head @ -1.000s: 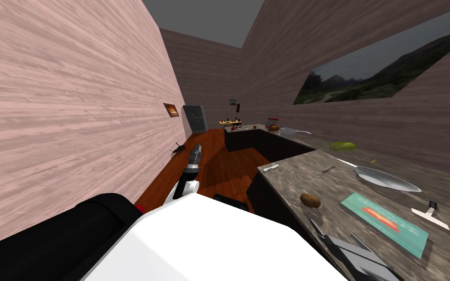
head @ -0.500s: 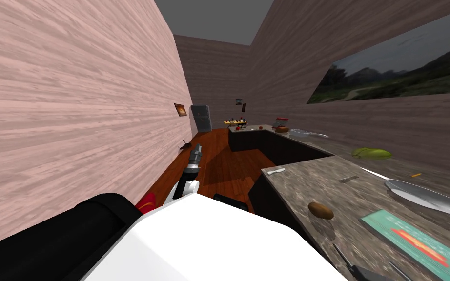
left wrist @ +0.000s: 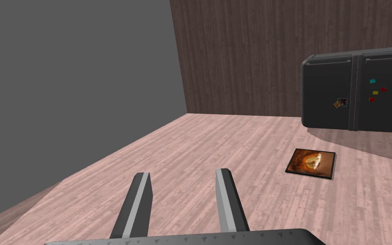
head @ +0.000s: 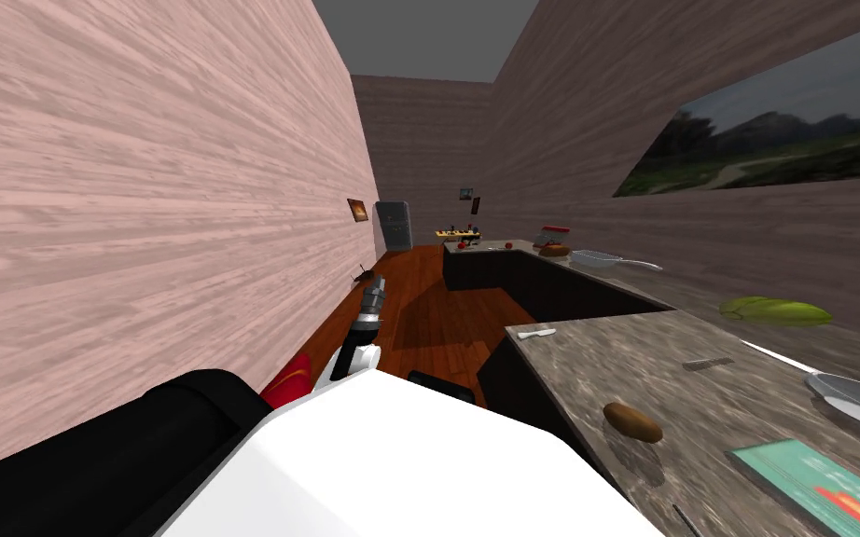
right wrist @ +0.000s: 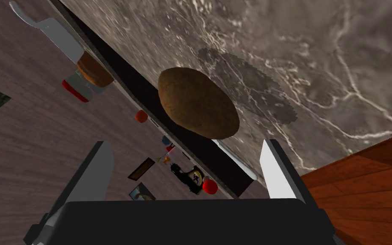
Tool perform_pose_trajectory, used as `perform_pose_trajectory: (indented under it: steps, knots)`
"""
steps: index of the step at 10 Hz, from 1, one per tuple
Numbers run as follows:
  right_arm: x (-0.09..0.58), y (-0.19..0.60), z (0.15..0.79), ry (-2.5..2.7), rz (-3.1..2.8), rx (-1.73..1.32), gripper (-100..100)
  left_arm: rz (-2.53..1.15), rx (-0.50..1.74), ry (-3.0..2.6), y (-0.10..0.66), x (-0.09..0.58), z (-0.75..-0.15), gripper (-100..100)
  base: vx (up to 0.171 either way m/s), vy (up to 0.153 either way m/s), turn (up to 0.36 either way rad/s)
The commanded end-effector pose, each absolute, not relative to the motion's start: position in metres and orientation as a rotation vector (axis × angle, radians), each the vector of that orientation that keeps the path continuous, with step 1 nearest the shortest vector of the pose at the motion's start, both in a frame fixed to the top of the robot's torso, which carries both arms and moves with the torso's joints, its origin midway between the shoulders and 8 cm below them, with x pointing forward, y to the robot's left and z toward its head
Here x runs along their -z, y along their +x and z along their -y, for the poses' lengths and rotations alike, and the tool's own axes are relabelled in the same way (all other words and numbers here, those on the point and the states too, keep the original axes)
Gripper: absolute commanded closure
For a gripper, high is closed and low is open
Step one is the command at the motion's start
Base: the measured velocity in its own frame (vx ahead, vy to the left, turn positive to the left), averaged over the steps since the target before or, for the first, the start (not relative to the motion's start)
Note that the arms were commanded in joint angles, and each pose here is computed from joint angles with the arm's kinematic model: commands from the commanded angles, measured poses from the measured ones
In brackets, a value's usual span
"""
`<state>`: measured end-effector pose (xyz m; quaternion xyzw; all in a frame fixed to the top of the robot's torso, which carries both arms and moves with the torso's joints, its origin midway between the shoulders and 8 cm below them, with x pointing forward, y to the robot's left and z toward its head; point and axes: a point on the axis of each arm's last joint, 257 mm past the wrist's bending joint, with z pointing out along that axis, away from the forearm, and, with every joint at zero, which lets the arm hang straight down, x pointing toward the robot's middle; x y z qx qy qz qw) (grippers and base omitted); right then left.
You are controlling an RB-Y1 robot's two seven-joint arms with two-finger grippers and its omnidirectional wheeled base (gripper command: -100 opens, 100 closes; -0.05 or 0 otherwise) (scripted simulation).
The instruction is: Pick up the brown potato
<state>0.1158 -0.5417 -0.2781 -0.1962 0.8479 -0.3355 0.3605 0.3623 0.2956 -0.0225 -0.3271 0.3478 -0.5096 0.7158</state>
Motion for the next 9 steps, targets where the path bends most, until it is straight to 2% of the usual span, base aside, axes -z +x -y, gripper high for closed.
perform_pose_trajectory:
  steps: [1,4,6,9]
  knots:
    - [0.277,0.108,0.547,-0.558,-2.187,0.905,-100,-0.770,1.128,-0.724,0.362,0.022,-0.296,0,-0.026,-0.028,0.170]
    - [0.276,0.082,0.565,-0.715,-2.209,1.008,-100,-0.770,1.128,-0.724,0.362,0.023,-0.296,0,-0.029,-0.030,0.225]
    - [0.275,0.083,0.564,-0.739,-2.200,1.014,-100,-0.770,1.128,-0.724,0.362,0.023,-0.296,0,-0.012,-0.024,0.059]
    - [0.274,0.061,0.574,-0.915,-2.200,1.090,-100,-0.770,1.128,-0.724,0.362,0.022,-0.296,0,-0.030,-0.029,0.275]
